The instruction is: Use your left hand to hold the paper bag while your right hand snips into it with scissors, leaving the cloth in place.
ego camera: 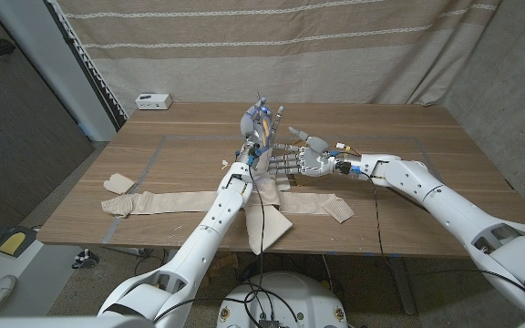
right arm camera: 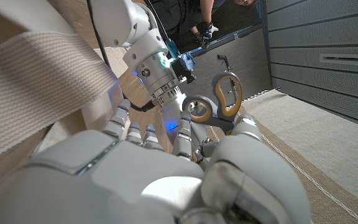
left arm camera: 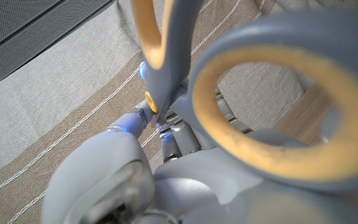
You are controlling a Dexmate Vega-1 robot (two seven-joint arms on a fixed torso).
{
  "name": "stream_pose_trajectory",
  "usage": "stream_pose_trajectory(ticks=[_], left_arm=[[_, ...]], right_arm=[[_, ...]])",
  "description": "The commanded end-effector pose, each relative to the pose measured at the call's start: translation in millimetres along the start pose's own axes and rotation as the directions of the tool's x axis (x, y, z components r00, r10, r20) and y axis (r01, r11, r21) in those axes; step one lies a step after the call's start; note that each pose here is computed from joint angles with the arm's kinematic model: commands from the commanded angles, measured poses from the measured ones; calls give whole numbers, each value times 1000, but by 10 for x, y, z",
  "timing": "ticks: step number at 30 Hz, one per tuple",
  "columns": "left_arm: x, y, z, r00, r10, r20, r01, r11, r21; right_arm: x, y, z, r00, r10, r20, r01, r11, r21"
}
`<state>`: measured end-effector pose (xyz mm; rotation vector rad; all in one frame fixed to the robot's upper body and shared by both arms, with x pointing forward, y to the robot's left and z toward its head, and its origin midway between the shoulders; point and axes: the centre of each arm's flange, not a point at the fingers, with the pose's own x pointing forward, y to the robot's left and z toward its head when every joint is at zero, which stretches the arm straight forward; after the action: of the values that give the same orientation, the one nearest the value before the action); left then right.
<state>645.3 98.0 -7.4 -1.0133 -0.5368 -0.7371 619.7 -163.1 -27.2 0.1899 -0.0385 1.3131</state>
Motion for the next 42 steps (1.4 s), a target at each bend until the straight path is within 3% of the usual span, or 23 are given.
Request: stream_pose_trajectory(ticks=[1, 17, 24, 42], left_arm=[[-50, 39, 40, 1000, 10, 7, -10, 1000, 6], [-9, 48, 69, 1000, 3, 4, -3, 1000, 11], [16, 48, 45, 1000, -2, 3, 2, 1000, 7], [7, 51, -26, 1000, -2, -6, 2, 1000, -5]], right_arm=[[-17, -29, 57, 1000, -8, 14, 9, 1000, -12], [-36, -41, 58, 1000, 15, -10, -15, 1000, -16], [34, -48, 43, 999, 38, -26, -38, 999, -3], [167, -79, 11, 995, 100, 9, -100, 990, 99]])
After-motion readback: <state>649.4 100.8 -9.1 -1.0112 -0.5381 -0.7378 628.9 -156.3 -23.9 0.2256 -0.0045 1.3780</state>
